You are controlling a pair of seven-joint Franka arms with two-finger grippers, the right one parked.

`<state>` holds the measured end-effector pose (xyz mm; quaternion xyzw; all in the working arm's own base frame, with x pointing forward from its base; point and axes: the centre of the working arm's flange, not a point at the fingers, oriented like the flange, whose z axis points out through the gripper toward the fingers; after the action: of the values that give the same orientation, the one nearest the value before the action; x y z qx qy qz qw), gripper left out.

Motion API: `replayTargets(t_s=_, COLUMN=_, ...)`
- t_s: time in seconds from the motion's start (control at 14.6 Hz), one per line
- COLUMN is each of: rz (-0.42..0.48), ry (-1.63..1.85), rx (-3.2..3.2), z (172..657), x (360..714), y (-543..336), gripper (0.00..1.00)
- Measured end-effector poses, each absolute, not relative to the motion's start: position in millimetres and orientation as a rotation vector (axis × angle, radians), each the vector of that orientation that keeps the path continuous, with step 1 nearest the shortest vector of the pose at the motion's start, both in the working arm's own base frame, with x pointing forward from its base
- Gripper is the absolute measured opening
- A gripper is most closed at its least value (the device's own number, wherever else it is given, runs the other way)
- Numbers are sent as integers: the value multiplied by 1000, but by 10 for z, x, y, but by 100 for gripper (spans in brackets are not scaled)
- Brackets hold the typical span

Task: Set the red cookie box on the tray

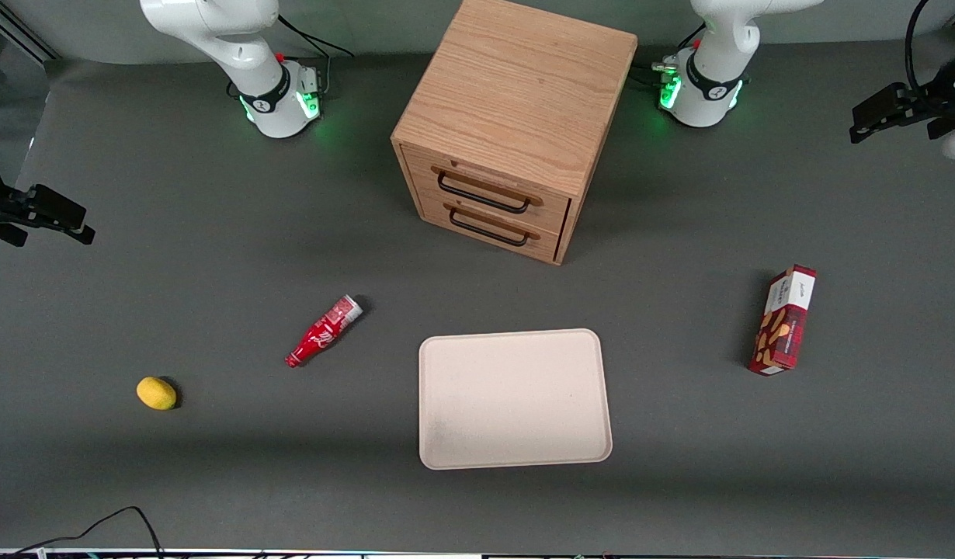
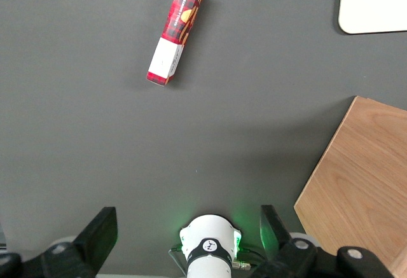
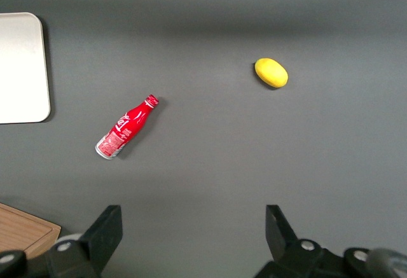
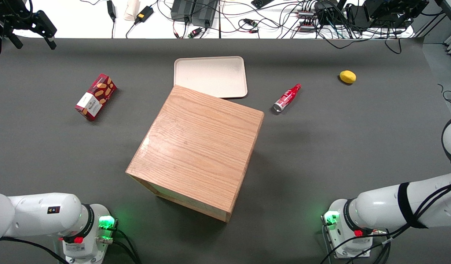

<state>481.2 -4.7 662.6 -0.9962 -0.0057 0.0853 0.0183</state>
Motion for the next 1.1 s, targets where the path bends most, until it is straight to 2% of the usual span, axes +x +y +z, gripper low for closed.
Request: replayTargets(t_s=1.1, rz=327, ry=-28, rx=-3091, z=6577, x=4848, y=-9, gripper=100)
